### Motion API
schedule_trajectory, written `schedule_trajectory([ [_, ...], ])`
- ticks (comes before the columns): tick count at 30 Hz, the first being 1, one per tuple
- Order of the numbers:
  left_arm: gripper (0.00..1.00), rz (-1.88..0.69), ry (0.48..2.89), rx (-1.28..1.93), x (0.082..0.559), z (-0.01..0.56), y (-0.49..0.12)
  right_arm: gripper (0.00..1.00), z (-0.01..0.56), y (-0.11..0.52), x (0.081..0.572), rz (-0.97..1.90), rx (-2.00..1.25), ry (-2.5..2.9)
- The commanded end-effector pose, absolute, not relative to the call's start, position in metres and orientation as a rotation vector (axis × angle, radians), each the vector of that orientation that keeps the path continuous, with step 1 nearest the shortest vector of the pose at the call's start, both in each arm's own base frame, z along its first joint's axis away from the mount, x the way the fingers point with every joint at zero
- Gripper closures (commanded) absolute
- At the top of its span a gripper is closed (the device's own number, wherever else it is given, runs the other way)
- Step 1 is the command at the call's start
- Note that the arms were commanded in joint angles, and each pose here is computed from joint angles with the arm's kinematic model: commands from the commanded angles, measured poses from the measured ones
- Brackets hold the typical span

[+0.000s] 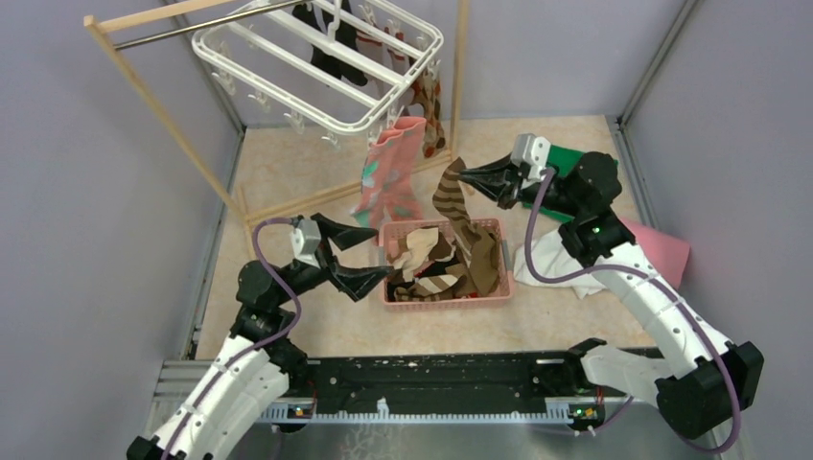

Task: Clip the socks to the hanger
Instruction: Pick up the sock from the bin.

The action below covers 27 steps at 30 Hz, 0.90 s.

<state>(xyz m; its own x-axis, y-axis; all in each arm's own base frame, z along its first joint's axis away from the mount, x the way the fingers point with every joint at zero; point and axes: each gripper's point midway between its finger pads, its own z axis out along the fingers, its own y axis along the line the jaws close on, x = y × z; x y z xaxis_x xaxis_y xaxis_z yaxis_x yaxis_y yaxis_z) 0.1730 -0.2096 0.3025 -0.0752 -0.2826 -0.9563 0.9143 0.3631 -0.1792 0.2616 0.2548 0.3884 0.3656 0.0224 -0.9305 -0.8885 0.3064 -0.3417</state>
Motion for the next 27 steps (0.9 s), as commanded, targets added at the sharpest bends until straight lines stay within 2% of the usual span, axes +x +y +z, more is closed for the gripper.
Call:
schedule_trajectory([
  [1, 0.02, -0.989, 1.237, 0.687, 0.185, 0.290, -0.218, 1.00, 0.415, 0.262, 0.248, 0.780, -0.993, 0.993],
  [5, 0.01, -1.053, 1.274, 0.672, 0.192, 0.287, -0.237, 1.00, 0.409, 0.268, 0.228, 0.811, -1.086, 0.905],
  [9, 0.01, -1.190, 1.290, 0.578, 0.198, 0.300, -0.248, 1.00, 0.395, 0.268, 0.211, 0.726, -1.238, 0.743],
  [16, 0.01, -1.294, 1.221, 0.530, 0.193, 0.324, -0.251, 1.00, 0.379, 0.273, 0.182, 0.718, -1.468, 0.516],
  [27, 0.01, -1.458, 1.241, 0.529, 0.187, 0.335, -0.264, 1.00, 0.382, 0.283, 0.161, 0.773, -1.517, 0.361],
])
